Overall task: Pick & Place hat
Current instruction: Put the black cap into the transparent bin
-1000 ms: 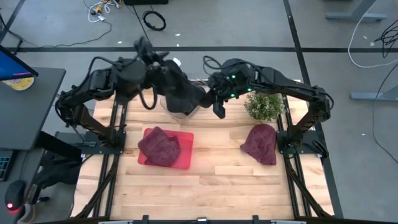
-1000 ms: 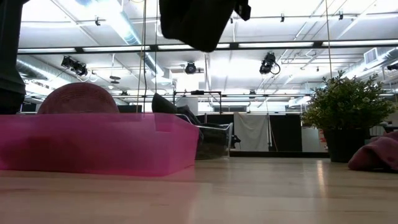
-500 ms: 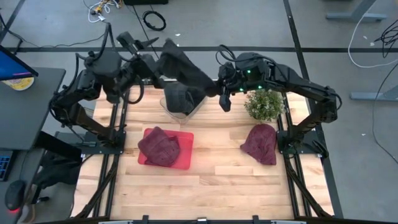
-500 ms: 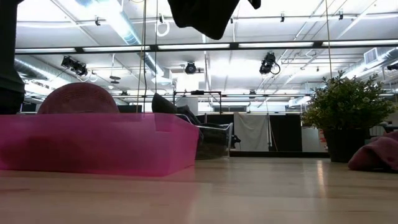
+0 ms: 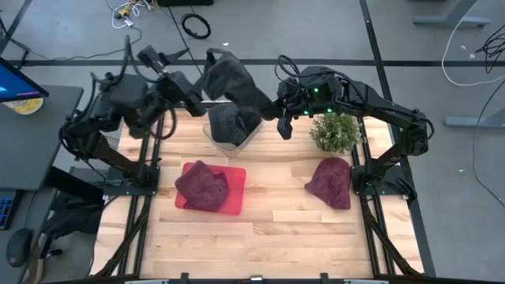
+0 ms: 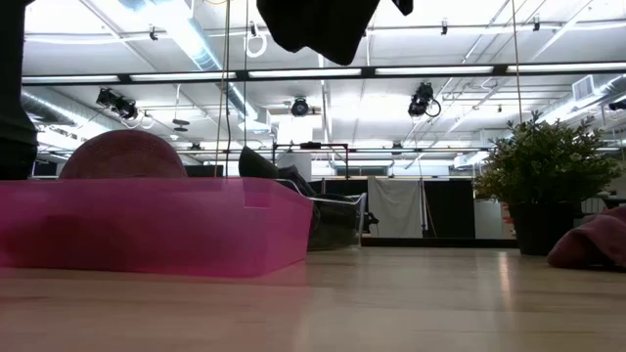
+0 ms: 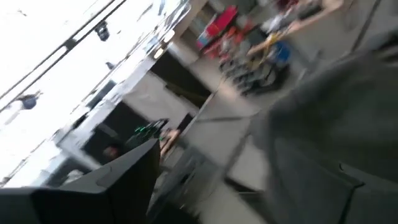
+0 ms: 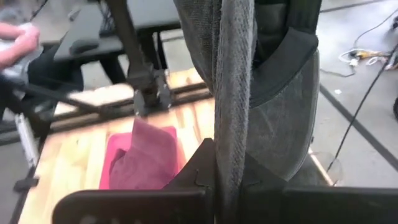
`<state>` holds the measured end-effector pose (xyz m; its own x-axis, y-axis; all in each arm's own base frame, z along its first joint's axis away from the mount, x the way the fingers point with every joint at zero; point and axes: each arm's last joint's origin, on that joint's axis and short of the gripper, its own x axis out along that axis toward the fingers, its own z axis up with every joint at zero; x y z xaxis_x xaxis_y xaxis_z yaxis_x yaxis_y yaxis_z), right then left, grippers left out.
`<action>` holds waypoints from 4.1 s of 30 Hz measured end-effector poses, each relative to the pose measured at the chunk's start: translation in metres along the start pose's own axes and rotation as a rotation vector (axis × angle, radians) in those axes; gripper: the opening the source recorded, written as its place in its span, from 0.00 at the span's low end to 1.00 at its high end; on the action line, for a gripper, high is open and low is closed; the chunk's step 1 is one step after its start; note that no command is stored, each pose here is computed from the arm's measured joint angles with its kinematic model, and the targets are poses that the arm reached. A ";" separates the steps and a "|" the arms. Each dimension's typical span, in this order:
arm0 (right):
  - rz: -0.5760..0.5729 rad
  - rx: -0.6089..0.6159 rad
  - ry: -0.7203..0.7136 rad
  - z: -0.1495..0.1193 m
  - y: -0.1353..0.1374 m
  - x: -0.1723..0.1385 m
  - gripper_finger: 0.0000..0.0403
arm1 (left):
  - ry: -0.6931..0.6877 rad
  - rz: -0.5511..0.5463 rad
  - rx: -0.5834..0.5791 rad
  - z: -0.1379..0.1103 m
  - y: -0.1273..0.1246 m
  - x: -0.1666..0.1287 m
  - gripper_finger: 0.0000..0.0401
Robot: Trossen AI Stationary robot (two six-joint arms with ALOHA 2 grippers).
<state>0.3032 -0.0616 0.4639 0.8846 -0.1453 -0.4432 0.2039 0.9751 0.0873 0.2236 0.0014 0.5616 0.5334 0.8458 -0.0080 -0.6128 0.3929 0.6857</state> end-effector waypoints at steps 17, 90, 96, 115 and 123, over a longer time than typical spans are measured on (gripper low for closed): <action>0.161 0.385 -0.719 0.065 -0.002 -0.030 0.01 | -0.002 -0.207 0.122 0.000 -0.048 0.000 0.80; 0.308 0.630 -0.769 0.070 -0.001 -0.018 0.05 | 0.007 0.168 0.293 0.038 -0.061 0.066 0.03; 0.328 0.547 -0.756 0.070 0.000 -0.021 0.32 | 0.023 0.174 0.318 0.037 -0.057 0.063 0.03; 0.473 0.304 -0.322 0.035 -0.011 -0.090 0.82 | 0.055 -0.015 0.646 -0.005 -0.018 0.048 0.03; 0.385 0.294 -0.298 0.027 -0.011 -0.107 0.70 | 0.030 -0.412 0.867 -0.039 -0.043 0.066 0.03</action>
<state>0.2172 -0.0617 0.5343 0.9896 0.1290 -0.0633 -0.0863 0.8855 0.4565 0.2626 0.0544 0.5038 0.5884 0.7141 -0.3793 0.2703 0.2683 0.9246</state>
